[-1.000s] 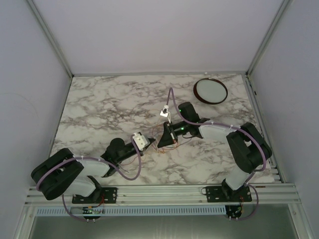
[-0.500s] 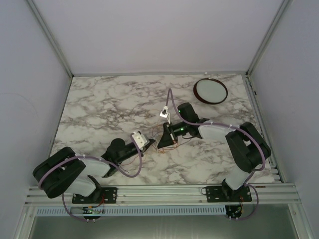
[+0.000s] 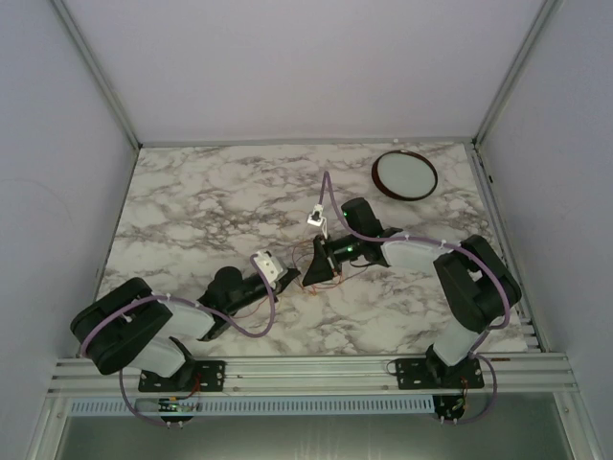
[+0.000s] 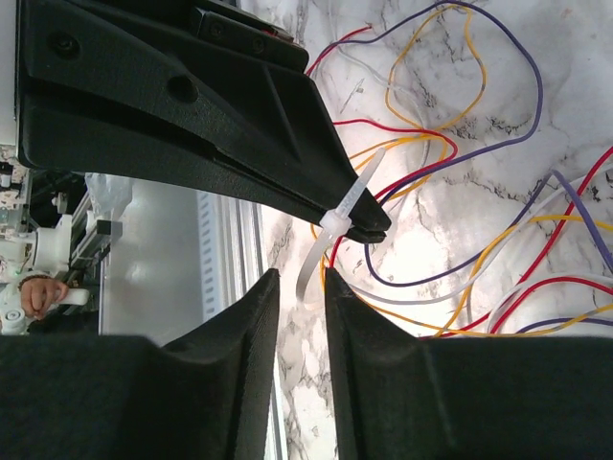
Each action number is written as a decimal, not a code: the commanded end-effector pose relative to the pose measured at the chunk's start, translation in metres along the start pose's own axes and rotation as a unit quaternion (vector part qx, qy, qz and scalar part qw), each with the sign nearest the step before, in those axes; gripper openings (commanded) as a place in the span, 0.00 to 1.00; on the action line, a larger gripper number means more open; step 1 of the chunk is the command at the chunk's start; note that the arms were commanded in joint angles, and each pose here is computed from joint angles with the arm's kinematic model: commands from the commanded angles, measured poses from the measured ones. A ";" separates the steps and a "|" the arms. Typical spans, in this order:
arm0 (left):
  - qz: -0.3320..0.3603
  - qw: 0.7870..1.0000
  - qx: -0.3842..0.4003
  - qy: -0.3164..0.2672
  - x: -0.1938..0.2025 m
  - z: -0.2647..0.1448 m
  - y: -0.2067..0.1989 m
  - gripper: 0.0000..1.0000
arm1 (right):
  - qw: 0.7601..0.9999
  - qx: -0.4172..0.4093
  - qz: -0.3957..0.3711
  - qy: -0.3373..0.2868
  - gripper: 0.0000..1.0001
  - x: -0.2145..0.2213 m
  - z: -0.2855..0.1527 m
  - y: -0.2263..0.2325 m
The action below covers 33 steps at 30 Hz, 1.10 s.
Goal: Zip-tie the wires
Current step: Tie the cable at the center of the board.
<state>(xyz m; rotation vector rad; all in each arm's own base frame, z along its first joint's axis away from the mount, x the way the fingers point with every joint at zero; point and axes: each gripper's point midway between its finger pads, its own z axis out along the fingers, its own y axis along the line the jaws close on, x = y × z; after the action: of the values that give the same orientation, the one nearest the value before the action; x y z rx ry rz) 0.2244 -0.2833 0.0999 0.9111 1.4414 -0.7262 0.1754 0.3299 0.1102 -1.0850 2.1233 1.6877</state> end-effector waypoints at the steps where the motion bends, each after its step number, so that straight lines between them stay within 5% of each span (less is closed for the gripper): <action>1: 0.008 0.999 0.006 -0.045 -0.024 0.008 -0.001 0.00 | 0.999 0.002 -0.031 -0.015 0.28 -0.012 -0.008 0.006; 14: 0.004 0.999 0.009 -0.052 -0.026 0.009 -0.002 0.00 | 1.000 -0.004 -0.020 -0.010 0.28 -0.011 -0.009 0.004; 20: 0.011 0.999 0.018 -0.049 -0.025 0.010 -0.005 0.00 | 1.000 -0.019 -0.019 -0.010 0.18 -0.015 -0.003 0.009; 25: 0.016 0.998 0.021 -0.050 -0.025 0.010 -0.005 0.00 | 1.000 -0.023 -0.018 -0.012 0.00 -0.019 -0.002 0.010; 33: 0.029 0.998 0.036 -0.043 -0.022 0.010 -0.010 0.00 | 1.000 -0.009 0.008 -0.019 0.00 -0.028 -0.003 0.003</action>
<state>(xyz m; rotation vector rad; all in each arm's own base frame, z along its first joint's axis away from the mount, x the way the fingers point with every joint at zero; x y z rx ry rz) 0.2245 -0.2901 0.1044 0.9234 1.4060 -0.7480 0.1792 0.3296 0.1151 -1.0441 2.1527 1.7228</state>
